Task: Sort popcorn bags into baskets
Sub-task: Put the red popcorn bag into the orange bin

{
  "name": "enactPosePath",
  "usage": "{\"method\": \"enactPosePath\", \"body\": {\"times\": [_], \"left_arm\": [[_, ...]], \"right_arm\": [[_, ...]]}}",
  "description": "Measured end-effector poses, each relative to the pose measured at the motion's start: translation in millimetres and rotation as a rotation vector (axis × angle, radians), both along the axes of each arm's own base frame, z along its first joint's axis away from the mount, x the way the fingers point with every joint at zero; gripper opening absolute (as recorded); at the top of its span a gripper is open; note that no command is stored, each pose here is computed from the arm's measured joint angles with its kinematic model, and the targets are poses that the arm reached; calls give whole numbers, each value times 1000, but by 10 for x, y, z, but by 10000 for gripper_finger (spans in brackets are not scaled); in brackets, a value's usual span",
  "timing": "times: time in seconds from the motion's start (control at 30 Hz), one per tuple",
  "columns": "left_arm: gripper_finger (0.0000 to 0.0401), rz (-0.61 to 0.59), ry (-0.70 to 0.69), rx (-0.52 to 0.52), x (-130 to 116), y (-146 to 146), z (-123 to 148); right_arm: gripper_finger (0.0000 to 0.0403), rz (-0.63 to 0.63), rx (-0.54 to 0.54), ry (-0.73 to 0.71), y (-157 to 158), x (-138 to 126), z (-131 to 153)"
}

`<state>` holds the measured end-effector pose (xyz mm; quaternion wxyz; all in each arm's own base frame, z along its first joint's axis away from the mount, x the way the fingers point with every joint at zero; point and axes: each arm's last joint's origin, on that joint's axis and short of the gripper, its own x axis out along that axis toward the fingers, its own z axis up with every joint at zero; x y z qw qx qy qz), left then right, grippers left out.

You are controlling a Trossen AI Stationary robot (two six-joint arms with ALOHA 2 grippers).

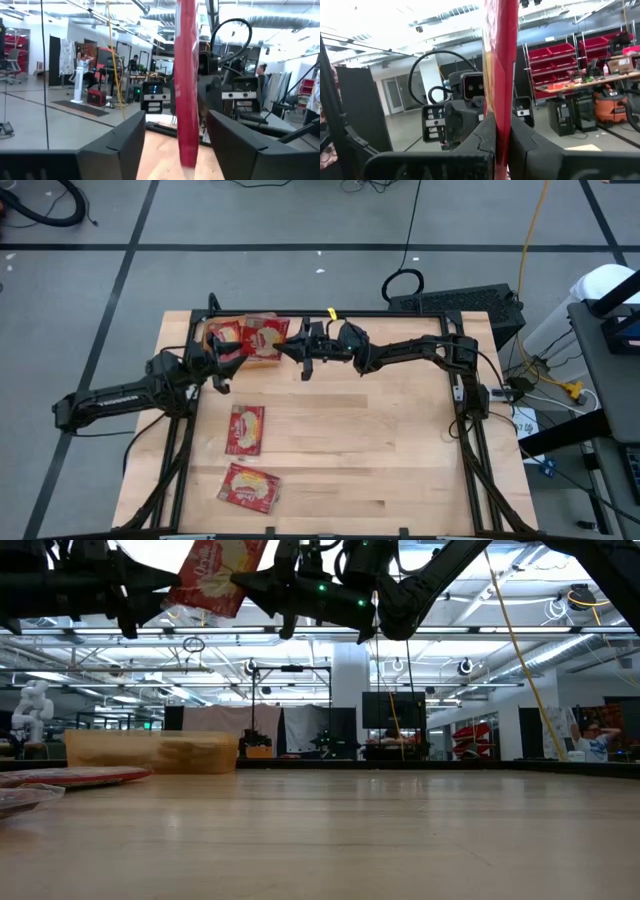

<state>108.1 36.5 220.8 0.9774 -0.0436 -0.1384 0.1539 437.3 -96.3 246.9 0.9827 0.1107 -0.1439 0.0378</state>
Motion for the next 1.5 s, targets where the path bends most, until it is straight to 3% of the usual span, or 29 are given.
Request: {"method": "enactPosePath", "body": {"times": [0.1, 0.37, 0.57, 0.8, 0.93, 1.1, 1.23, 1.5], "left_arm": [[174, -11, 3, 0, 26, 5, -8], [17, -22, 22, -50, 115, 37, -46], [14, -8, -59, -126, 50, 57, 4], [4, 117, -79, -203, -37, 102, -4], [3, 320, 18, -330, -74, 169, -28], [2, 550, 169, -499, -175, 192, 12], [2, 654, 250, -570, -263, 172, 35], [1, 830, 415, -734, -348, 155, -229]], "right_arm": [[8, -1, 3, 12, -1, 3, -11], [8, -10, 0, 21, -9, 5, -19], [39, -63, 17, 56, -45, -17, -79], [115, -148, -92, 285, -248, -226, -62], [140, -175, -119, 416, -325, -432, -192], [147, -227, -137, 400, -297, -809, -225], [148, -314, -167, 361, -196, -1121, -220], [148, -309, -197, 340, 104, -1541, -158]]}}
